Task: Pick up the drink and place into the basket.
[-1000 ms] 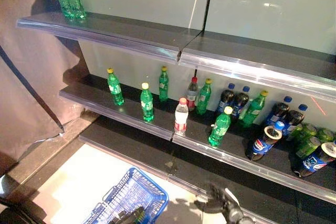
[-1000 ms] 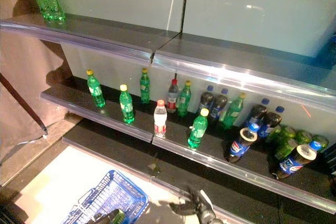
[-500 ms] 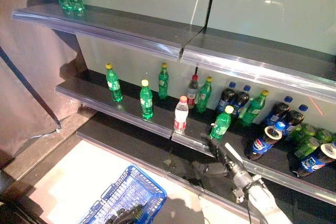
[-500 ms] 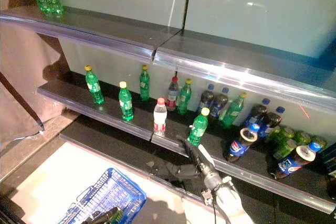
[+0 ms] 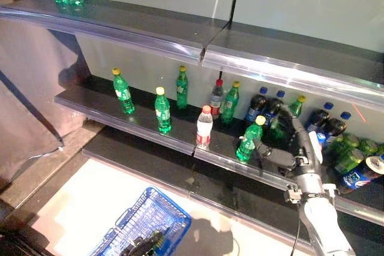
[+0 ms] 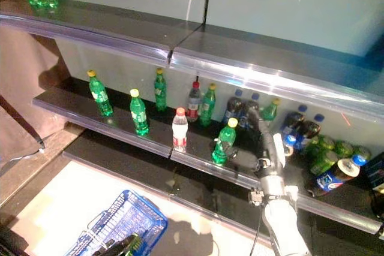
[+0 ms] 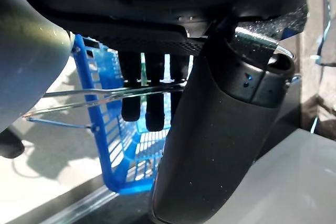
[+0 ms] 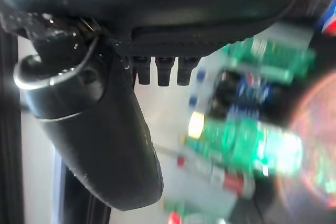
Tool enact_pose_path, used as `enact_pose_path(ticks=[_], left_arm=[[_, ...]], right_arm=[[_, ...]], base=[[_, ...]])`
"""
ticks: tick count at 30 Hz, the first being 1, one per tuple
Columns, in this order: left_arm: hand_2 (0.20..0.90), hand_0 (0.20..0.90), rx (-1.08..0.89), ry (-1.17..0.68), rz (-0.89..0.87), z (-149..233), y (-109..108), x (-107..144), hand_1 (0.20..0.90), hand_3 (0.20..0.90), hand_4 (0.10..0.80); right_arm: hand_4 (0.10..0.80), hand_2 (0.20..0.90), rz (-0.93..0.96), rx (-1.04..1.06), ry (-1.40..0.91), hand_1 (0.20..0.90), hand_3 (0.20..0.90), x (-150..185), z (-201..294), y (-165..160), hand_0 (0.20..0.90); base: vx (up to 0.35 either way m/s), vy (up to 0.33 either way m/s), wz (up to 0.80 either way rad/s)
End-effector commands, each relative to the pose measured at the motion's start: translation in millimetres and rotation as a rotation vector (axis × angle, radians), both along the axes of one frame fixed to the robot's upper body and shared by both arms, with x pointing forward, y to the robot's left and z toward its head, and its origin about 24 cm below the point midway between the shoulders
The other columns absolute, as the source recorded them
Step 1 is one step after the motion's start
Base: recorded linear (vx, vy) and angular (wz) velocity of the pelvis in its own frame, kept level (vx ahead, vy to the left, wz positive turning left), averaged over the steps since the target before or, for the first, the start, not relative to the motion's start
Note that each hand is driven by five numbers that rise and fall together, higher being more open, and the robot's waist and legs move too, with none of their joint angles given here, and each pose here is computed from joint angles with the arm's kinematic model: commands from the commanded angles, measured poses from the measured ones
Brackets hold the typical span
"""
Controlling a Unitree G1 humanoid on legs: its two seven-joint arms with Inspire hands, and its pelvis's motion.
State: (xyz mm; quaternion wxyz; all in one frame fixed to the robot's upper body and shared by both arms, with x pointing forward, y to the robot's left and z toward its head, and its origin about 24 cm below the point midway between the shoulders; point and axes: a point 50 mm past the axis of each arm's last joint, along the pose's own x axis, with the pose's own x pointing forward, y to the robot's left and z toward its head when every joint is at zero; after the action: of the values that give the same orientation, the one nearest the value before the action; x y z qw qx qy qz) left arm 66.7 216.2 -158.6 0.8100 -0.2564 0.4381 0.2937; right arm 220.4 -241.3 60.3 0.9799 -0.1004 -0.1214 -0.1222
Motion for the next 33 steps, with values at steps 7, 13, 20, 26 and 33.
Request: enact_pose_path(ticks=[7,13,20,26,33], left_arm=[[0.300,0.300,0.143,-0.165,-0.099,20.4,24.3,38.4,0.300,0.200,0.100],[0.300,0.300,0.145,-0.170,-0.061,23.3,30.0,47.4,0.300,0.200,0.100],[0.300,0.300,0.105,-0.125,-0.053,13.6,12.8,30.8,0.300,0.200,0.100],[0.300,0.300,0.123,-0.165,-0.148,16.9,7.1,39.6,0.300,0.200,0.100],[0.300,0.300,0.132,-0.329,-0.165,36.8,5.2,87.5,0.300,0.200,0.100]], right_arm=[[0.800,0.900,-0.199,0.032,-0.440,0.900,0.900,1.7,63.8,-13.7,0.900],[0.800,0.900,-0.263,0.044,-0.492,0.900,0.900,2.3,63.2,-9.3,0.900],[0.800,0.900,-0.232,0.073,-0.399,0.900,0.900,11.5,53.1,-7.2,0.900],[0.800,0.900,-0.236,0.122,-0.387,0.900,0.900,8.6,44.4,-1.5,0.900],[0.800,0.900,-0.303,0.142,-0.532,0.900,0.900,22.8,63.6,7.3,0.900]], base=[[-0.035,0.019,-0.21],[-0.029,-0.157,-0.11],[0.054,-0.121,0.02],[0.028,-0.035,0.03],[-0.154,0.012,0.05]])
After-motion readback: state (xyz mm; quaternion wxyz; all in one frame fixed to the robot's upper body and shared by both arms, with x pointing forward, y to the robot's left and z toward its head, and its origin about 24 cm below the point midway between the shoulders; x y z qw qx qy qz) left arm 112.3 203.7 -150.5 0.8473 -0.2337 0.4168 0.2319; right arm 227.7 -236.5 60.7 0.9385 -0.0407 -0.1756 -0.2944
